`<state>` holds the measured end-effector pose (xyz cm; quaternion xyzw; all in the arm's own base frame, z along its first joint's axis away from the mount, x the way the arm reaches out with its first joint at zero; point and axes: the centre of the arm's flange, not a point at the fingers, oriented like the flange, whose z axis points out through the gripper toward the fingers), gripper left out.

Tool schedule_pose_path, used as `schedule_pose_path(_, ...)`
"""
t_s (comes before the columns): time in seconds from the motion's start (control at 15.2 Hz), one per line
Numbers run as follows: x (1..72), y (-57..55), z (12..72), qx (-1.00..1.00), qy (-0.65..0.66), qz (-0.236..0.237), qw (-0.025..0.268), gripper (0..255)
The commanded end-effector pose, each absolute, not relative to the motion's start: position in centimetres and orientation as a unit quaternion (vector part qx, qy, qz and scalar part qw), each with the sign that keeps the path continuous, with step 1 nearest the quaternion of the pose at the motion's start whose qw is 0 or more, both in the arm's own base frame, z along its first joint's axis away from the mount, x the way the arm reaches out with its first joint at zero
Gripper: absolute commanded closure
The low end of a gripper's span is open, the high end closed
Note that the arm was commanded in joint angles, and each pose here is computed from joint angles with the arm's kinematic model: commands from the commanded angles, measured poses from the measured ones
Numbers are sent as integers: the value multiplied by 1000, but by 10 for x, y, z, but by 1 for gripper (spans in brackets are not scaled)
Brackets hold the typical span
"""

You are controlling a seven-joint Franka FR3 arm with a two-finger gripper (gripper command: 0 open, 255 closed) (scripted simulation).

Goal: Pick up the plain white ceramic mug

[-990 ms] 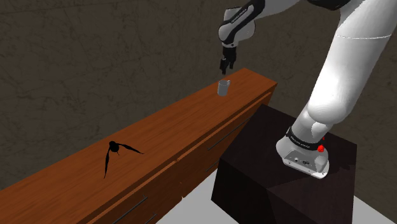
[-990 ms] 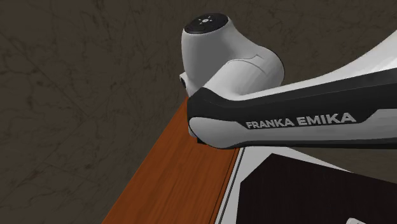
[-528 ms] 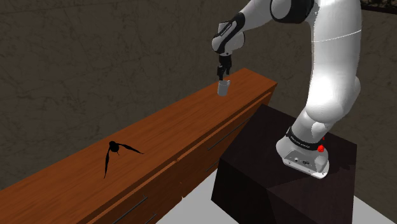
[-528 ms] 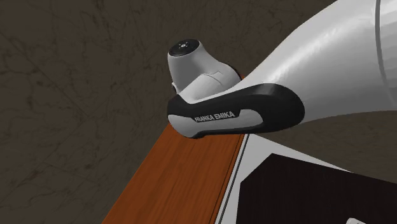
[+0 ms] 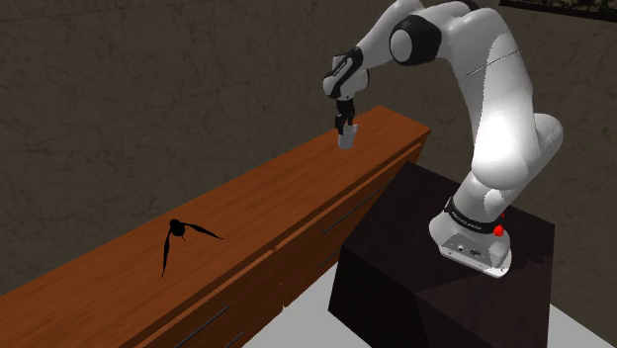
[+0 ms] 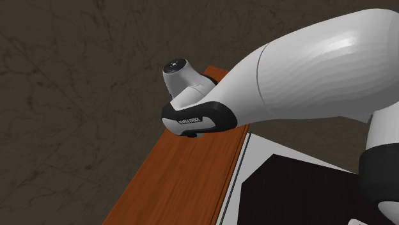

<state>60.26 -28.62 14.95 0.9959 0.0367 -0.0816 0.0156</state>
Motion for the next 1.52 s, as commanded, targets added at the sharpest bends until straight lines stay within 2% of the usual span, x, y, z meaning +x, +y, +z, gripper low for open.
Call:
schedule_pose_path(0.0,605,-289,136,996,38,-84,16,0)
schedule_pose_path(0.53,605,-289,101,996,38,-84,16,0)
schedule_pose_path(0.59,605,-289,101,996,38,-84,16,255)
schedule_pose_path(1.19,605,-289,101,996,38,-84,16,255)
schedule_pose_path(1.45,605,-289,123,996,38,-84,16,255)
